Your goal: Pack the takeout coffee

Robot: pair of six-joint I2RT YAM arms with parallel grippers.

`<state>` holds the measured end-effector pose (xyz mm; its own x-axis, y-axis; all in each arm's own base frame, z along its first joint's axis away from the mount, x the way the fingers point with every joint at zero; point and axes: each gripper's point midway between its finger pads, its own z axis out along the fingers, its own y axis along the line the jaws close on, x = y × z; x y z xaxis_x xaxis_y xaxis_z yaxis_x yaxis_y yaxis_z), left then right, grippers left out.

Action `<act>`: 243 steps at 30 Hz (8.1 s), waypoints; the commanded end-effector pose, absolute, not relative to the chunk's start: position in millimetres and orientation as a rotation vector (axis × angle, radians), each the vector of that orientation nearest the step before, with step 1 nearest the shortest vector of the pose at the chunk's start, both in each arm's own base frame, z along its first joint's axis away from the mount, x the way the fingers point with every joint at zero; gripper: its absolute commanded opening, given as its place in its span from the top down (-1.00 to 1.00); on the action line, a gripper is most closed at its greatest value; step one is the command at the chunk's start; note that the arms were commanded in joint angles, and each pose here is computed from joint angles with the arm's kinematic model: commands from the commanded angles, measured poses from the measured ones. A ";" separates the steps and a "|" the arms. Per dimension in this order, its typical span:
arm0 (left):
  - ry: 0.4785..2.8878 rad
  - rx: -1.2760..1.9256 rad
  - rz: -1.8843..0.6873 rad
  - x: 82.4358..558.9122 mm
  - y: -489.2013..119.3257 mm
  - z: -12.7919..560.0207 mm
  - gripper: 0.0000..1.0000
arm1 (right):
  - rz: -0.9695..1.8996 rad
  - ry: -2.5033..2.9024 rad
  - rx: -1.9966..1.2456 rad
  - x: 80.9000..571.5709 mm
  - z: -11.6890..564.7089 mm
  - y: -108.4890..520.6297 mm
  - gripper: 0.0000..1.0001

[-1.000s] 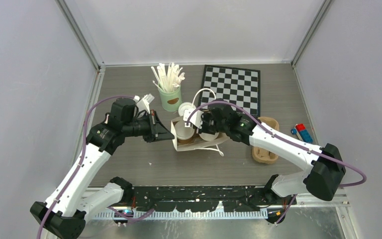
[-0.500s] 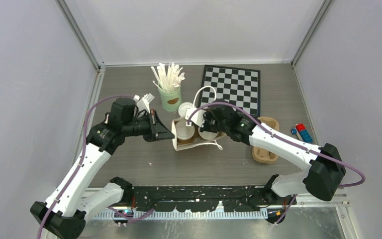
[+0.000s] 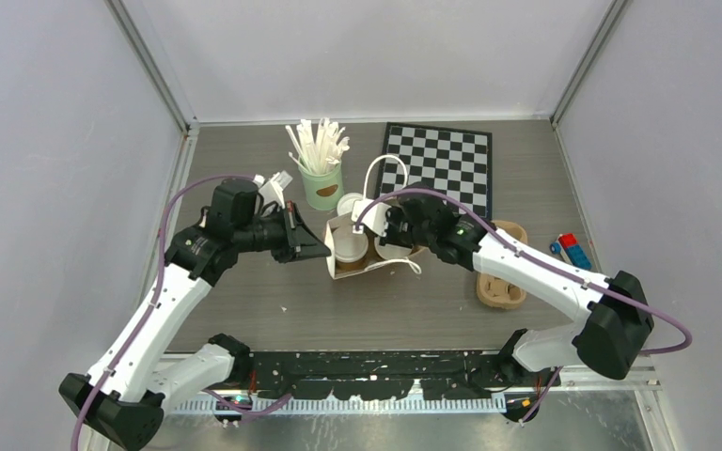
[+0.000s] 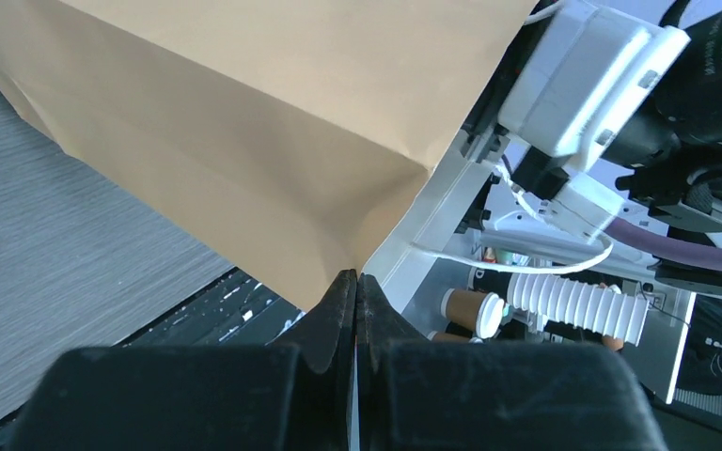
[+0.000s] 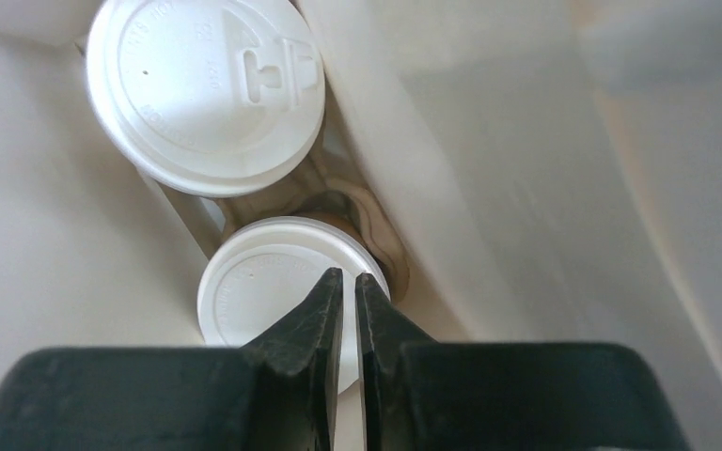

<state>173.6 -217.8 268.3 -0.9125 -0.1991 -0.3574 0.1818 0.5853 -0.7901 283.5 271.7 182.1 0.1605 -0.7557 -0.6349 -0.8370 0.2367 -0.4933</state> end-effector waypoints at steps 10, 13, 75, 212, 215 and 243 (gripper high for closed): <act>2.421 -0.115 -1.205 183.8 -214.0 282.3 1.00 | 0.294 1.494 -1.303 268.3 294.6 281.7 0.60; 2.430 -0.162 -1.193 186.8 -213.0 282.4 1.00 | 0.322 1.465 -1.260 267.9 318.8 284.5 0.59; 2.139 -0.397 -0.334 424.0 -103.8 308.1 -0.45 | 0.588 1.859 -0.117 217.8 400.4 172.2 -0.79; 1.907 -0.567 -0.575 389.5 -95.6 342.5 -0.19 | 0.373 1.862 0.038 153.3 376.0 53.4 -0.81; 1.944 -0.569 -0.562 414.1 -93.6 326.6 -0.08 | 0.372 1.860 0.059 151.4 376.8 49.2 -0.81; 2.035 -0.447 -0.810 548.0 -116.2 251.7 0.48 | 0.261 1.918 0.061 158.9 360.6 44.4 -0.77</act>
